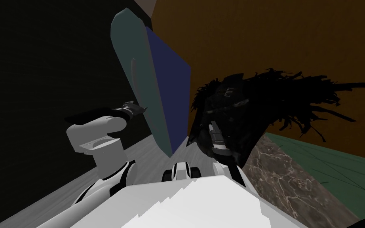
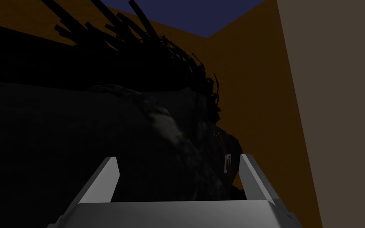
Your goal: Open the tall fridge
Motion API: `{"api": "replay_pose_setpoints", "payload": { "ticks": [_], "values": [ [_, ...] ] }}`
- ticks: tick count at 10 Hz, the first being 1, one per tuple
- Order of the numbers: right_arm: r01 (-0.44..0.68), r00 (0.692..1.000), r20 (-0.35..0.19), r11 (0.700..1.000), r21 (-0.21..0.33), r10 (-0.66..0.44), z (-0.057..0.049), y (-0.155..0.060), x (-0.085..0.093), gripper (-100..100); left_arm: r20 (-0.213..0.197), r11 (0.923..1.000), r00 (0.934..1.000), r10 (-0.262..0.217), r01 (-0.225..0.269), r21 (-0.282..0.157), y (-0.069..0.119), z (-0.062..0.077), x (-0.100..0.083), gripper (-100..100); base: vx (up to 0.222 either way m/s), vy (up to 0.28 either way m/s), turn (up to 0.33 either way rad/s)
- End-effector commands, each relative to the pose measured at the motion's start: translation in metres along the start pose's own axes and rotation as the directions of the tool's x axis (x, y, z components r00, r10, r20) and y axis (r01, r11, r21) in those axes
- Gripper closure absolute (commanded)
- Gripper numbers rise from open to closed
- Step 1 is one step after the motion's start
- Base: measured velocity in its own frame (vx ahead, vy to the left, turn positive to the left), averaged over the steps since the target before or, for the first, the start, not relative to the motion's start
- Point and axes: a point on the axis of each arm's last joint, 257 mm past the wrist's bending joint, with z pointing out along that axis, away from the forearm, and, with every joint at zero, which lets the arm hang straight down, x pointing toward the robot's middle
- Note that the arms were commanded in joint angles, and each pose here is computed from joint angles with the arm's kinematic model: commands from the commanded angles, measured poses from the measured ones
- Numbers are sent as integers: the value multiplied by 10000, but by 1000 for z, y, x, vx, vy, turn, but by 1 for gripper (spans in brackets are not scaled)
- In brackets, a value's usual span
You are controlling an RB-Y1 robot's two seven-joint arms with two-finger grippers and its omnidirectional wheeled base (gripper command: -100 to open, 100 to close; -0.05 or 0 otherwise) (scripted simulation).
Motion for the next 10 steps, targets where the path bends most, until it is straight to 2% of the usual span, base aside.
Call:
{"api": "replay_pose_setpoints", "payload": {
  "ticks": [1, 2, 3, 4, 6, 7, 9, 10],
  "values": [
    [-1, 10000, 0, 10000, -2, 1, 0, 0, 0, 0, 9, 10000, 10000, -27, 27, -39, 5, 4, -5, 100, -50, -10, 24],
    [-3, 10000, 1, 10000, -4, 3, 0, 0, 0, 0, 30, 10000, 10000, -33, 33, -69, 5, 2, -3, 100, -31, -12, 10],
    [-2, 10000, 0, 10000, -3, 2, 0, 0, 0, 0, -185, 9995, 9997, -154, 148, -277, 11, -1, 5, 100, -48, 170, -30],
    [1, 10000, -1, 10000, -5, -1, 0, 0, 0, 0, -185, 9995, 9997, -154, 148, -277, 11, -1, 5, 100, -88, 231, -46],
    [4, 10000, -2, 10000, -5, -4, 0, 0, 0, 0, -610, 9968, 9978, -277, 230, -759, 26, -10, 23, 100, -126, 364, -47],
    [5, 10000, -3, 10000, -4, -5, 0, 0, 0, 0, -610, 9968, 9978, -277, 230, -759, 26, -10, 23, 100, -87, 303, -35],
    [4, 10000, -2, 10000, -4, -4, 0, 0, 0, 0, -1022, 9916, 9940, -398, 268, -1262, 40, -20, 40, 100, -115, 335, -34],
    [4, 10000, -3, 10000, -4, -4, 0, 0, 0, 0, -1022, 9916, 9940, -398, 268, -1262, 40, -20, 40, 100, -90, 301, -40]
  ]
}}
